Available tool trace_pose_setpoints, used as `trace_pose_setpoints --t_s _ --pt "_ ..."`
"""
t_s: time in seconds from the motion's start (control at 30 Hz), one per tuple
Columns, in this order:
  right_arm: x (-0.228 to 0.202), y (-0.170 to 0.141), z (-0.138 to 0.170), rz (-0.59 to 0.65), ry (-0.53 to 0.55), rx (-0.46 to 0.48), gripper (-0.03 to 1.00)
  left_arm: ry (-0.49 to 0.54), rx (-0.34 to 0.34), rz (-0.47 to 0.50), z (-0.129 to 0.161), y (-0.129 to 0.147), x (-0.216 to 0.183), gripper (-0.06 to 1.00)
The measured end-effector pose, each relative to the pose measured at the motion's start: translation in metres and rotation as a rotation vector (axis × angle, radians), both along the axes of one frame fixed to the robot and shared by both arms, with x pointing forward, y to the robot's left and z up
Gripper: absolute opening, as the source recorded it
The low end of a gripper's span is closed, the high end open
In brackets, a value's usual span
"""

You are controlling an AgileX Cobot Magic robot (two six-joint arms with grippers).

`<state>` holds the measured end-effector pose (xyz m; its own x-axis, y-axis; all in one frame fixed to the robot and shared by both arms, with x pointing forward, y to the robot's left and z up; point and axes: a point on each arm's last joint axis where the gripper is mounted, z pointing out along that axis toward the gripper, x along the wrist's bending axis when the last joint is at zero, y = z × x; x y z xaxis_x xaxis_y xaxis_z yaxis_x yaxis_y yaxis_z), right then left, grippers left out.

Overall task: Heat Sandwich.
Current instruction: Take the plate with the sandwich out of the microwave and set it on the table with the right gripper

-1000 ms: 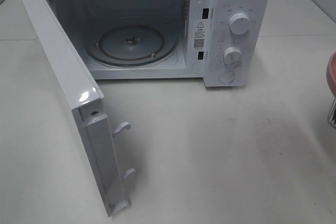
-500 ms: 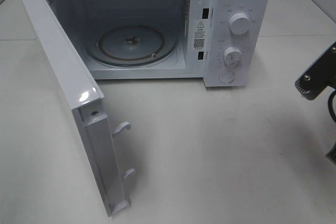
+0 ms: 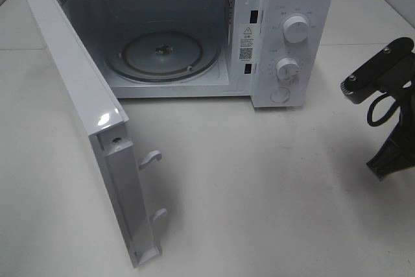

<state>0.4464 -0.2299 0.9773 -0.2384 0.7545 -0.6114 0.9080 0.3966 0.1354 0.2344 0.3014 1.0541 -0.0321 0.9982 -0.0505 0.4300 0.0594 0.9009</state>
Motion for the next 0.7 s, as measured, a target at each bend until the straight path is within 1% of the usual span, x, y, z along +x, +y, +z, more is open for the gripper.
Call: trace_pose_setpoints --t_s 0.07,0.2,0.4,0.7 --pt "0.007 -0.008 -0.004 -0.051 0.012 -0.01 0.09 0.0 0.0 0.0 0.0 0.0 0.0 0.99" --pt "0.012 -0.018 -0.009 -0.104 0.015 -0.004 0.09 0.0 0.0 0.0 0.0 0.0 0.0 0.99" --pt "0.025 -0.031 -0.02 -0.152 0.001 0.005 0.09 0.0 0.0 0.0 0.0 0.0 0.0 0.99" --pt "0.038 -0.038 -0.038 -0.188 -0.034 0.017 0.09 0.0 0.0 0.0 0.0 0.0 0.0 0.99"
